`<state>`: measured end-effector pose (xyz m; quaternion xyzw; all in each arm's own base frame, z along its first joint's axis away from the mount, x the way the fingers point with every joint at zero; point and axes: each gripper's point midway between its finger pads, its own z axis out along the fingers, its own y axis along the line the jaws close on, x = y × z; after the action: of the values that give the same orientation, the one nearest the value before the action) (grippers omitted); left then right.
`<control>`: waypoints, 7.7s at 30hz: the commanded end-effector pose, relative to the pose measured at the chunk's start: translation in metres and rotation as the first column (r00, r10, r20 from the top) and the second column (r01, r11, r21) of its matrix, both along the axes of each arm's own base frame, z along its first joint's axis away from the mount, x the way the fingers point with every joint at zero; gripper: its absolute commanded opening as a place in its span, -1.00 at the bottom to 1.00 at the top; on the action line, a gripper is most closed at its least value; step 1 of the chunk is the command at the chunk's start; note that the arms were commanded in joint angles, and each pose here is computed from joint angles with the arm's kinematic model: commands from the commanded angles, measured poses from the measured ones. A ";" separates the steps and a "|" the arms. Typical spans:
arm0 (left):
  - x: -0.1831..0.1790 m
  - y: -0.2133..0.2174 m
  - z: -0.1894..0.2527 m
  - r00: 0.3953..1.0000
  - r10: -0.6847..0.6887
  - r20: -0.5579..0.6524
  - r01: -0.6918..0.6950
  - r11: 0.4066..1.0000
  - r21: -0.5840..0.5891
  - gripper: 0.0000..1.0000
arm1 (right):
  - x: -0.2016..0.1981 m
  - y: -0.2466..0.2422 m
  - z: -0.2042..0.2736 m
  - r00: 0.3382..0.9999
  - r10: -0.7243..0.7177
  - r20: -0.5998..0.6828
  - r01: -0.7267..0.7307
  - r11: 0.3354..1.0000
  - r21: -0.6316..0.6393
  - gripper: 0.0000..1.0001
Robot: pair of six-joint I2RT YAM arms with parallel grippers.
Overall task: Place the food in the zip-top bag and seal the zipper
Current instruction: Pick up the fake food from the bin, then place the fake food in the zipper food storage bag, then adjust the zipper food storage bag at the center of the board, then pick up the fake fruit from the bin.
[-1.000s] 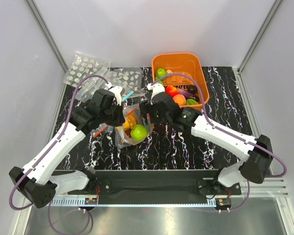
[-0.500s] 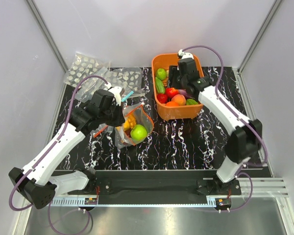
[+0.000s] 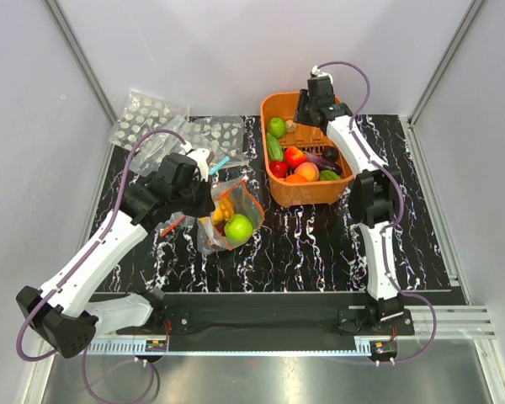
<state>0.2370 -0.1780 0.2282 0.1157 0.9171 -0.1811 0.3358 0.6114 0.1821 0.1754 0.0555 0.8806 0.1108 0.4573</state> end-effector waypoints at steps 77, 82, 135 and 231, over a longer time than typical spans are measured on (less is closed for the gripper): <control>0.000 0.002 0.015 0.998 -0.004 0.058 0.007 0.999 -0.041 -1.00 | -0.341 0.136 0.121 0.767 0.525 0.369 -0.595 0.797 0.104 -1.00; 0.000 0.003 0.013 0.998 0.007 0.064 -0.003 0.999 -0.050 -1.00 | -0.370 0.165 0.088 0.692 0.664 0.284 -0.706 0.705 0.072 -1.00; -0.010 0.008 0.035 0.995 -0.021 0.099 0.026 0.998 -0.054 -1.00 | -0.366 0.155 0.062 0.848 0.530 0.008 -0.528 0.843 0.104 -1.00; 0.004 0.010 0.026 0.992 0.007 0.130 -0.002 0.999 -0.040 -1.00 | -0.054 0.034 0.129 0.915 -0.019 0.404 -0.187 0.867 0.463 -0.18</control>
<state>0.2339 -0.1652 0.2351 0.1157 0.9054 -0.1809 0.3661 0.5845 0.2114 0.2276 0.1854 0.7568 0.3399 0.5266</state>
